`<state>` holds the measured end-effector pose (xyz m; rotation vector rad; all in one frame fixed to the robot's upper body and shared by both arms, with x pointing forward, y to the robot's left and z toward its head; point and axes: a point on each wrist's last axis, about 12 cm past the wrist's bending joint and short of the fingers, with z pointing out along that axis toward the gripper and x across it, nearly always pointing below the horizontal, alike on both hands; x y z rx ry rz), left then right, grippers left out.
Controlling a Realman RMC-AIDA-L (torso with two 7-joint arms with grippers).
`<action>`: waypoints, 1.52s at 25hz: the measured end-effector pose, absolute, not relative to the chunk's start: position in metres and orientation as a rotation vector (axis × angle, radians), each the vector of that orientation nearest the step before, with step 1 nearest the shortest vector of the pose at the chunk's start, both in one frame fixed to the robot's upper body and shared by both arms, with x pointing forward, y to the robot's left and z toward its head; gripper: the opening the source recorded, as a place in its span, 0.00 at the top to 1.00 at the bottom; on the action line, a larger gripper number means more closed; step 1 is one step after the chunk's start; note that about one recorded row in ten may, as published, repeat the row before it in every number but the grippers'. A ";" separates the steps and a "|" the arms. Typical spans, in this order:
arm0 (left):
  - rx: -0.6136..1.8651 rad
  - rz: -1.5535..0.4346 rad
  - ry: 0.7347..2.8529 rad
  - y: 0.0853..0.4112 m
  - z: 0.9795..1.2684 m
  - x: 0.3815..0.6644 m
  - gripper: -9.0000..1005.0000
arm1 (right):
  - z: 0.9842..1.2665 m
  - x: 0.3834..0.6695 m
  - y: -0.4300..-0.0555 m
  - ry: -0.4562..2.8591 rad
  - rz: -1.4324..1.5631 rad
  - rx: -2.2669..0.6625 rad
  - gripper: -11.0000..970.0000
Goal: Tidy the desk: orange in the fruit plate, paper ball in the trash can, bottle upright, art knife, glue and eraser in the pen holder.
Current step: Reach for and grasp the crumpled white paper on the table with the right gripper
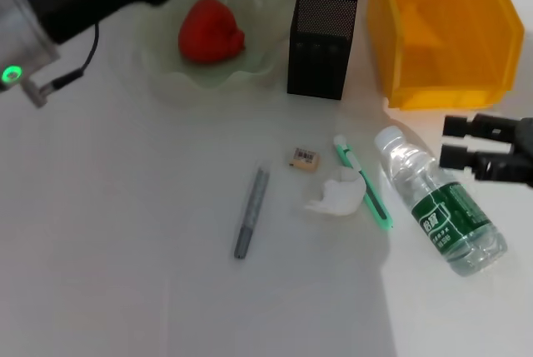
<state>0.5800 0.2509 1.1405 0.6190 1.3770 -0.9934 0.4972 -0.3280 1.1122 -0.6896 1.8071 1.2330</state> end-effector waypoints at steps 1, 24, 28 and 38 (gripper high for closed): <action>0.670 -1.000 1.392 0.258 1.137 0.572 0.21 | 1.122 0.501 -0.332 1.818 1.214 -0.678 0.21; 1.079 -1.006 1.755 0.298 1.100 0.520 0.16 | 1.210 0.595 -0.181 2.553 0.397 -1.396 0.22; 1.080 -1.010 1.755 0.296 1.100 0.521 0.16 | 1.187 0.602 -0.162 2.530 0.393 -1.470 0.22; 1.073 -1.013 1.754 0.291 1.099 0.523 0.16 | 1.156 0.597 -0.137 2.486 0.374 -1.599 0.23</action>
